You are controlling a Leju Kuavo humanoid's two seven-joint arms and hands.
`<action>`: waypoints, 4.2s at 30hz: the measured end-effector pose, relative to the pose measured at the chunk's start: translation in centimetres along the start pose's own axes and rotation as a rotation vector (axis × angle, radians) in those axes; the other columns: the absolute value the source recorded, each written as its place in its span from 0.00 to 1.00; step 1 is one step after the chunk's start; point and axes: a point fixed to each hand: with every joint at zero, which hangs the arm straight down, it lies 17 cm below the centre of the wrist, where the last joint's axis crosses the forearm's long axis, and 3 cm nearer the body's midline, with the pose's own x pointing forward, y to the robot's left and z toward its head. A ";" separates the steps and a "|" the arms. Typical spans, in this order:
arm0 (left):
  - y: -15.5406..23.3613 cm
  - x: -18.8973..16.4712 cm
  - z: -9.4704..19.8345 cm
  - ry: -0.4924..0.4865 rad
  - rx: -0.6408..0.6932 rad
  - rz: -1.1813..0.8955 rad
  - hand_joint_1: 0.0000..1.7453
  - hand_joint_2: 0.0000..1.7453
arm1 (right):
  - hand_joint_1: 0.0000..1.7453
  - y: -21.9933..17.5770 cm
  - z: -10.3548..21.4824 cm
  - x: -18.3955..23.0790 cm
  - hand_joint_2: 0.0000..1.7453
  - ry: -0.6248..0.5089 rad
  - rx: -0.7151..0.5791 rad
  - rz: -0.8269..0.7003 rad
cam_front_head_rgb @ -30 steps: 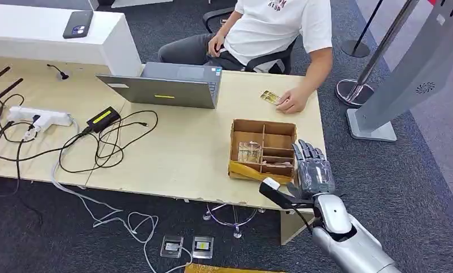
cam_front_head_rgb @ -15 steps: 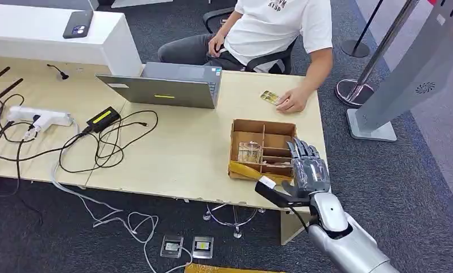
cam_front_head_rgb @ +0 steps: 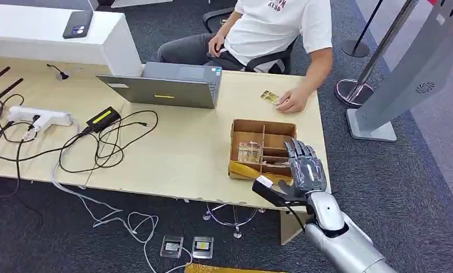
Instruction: Pass the card to the sensor for recognition and then transmit it.
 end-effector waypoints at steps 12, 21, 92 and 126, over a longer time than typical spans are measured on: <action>-0.1 0.2 0.0 -0.004 -0.004 0.001 0.00 0.00 | 0.00 -0.2 -0.5 1.0 1.00 -0.022 -0.007 -0.009; -0.1 0.1 0.0 -0.001 -0.002 0.005 0.00 0.00 | 1.00 -0.3 -0.8 1.6 1.00 -0.034 -0.006 -0.023; -0.3 2.9 -0.2 -0.074 -0.021 -0.084 0.00 0.00 | 1.00 -23.6 -10.9 -0.9 1.00 0.076 -0.333 0.056; -0.5 1.1 0.2 -0.048 -0.007 -0.071 0.00 0.00 | 0.00 -24.2 -6.9 -6.7 1.00 0.134 -0.615 0.140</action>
